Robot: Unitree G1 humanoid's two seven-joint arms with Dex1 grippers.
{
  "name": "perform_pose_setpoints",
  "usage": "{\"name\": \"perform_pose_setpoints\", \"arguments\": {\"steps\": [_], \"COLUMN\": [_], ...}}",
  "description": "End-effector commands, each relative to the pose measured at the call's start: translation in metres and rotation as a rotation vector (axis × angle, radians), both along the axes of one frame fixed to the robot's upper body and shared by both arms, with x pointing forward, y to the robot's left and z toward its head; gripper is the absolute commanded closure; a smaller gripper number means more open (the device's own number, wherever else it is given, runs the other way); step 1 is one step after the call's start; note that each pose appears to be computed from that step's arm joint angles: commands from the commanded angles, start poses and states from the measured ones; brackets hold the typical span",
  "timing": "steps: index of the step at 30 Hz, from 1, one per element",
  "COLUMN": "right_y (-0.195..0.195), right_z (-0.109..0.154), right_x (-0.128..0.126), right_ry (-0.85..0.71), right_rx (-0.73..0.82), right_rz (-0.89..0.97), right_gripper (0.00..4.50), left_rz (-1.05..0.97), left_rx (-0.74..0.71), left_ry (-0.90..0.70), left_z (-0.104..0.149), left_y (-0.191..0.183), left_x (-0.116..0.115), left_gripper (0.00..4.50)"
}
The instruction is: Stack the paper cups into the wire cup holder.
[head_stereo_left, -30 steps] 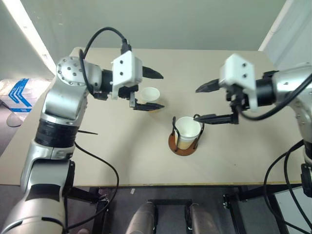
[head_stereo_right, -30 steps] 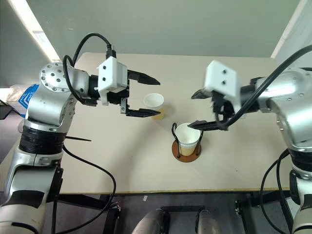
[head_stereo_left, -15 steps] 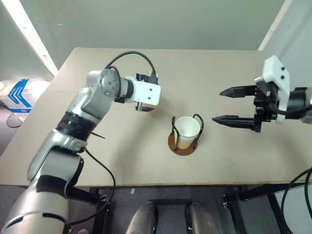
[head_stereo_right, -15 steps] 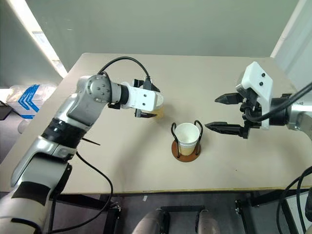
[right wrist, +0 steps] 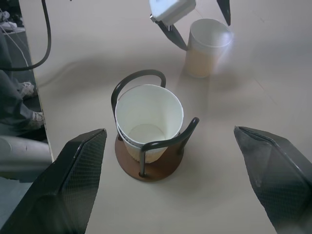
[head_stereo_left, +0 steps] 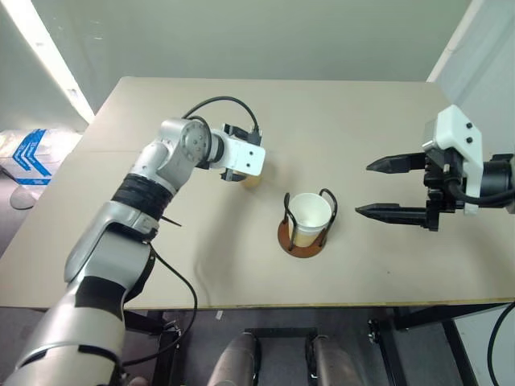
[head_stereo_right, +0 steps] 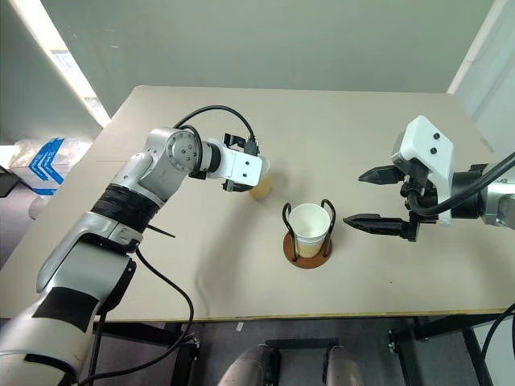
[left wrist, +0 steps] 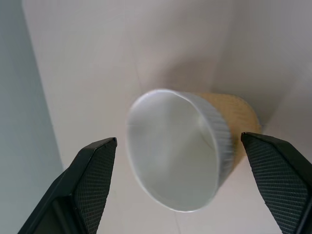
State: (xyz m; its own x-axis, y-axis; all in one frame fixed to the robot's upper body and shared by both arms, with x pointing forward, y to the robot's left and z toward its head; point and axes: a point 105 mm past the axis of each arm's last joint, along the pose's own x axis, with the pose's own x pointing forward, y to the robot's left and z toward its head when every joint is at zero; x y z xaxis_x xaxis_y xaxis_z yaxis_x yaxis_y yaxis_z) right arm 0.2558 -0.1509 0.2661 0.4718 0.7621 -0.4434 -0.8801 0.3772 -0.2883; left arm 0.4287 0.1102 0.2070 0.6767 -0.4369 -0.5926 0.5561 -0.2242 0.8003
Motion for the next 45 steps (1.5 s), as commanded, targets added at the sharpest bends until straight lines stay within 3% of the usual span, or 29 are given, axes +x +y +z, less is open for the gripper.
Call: {"name": "perform_pose_setpoints", "arguments": {"steps": [1, 4, 7, 17, 23, 27, 36, 45], "right_y": [0.001, 0.002, 0.003, 0.004, 0.005, 0.004, -0.001, 0.005], "right_z": [0.01, 0.011, 0.012, 0.017, 0.024, 0.024, 0.021, 0.023], "right_x": [-0.003, -0.002, -0.002, -0.001, 0.0, -0.002, -0.024, -0.055], "right_ry": [-0.058, -0.064, -0.07, -0.099, -0.136, -0.17, -0.12, -0.082], "right_rx": [-0.005, 0.0, 0.004, 0.044, 0.069, 0.062, 0.158, 0.255], "right_rz": [0.008, 0.007, 0.007, 0.017, 0.036, 0.061, 0.108, 0.15], "right_gripper": [0.09, 0.09, 0.04, 0.04, 0.04, 0.04, 0.04, 0.04], "left_rz": [-0.015, -0.023, -0.052, -0.117, -0.165, -0.223, -0.465, -0.556], "left_rx": [0.005, 0.018, 0.031, 0.067, 0.084, 0.017, -0.196, -0.208], "left_ry": [-0.038, -0.006, 0.008, 0.059, 0.08, 0.148, 0.374, 0.535], "left_z": [0.011, 0.001, -0.005, -0.018, -0.01, 0.007, 0.074, 0.097], "left_y": [-0.006, -0.008, -0.012, -0.016, -0.006, -0.007, -0.027, -0.035], "left_x": [0.003, 0.005, 0.004, 0.002, -0.006, -0.02, -0.087, -0.126], "left_gripper": [0.0, 0.0, 0.66, 4.41, 4.48, 4.48, 4.48, 4.48]}}
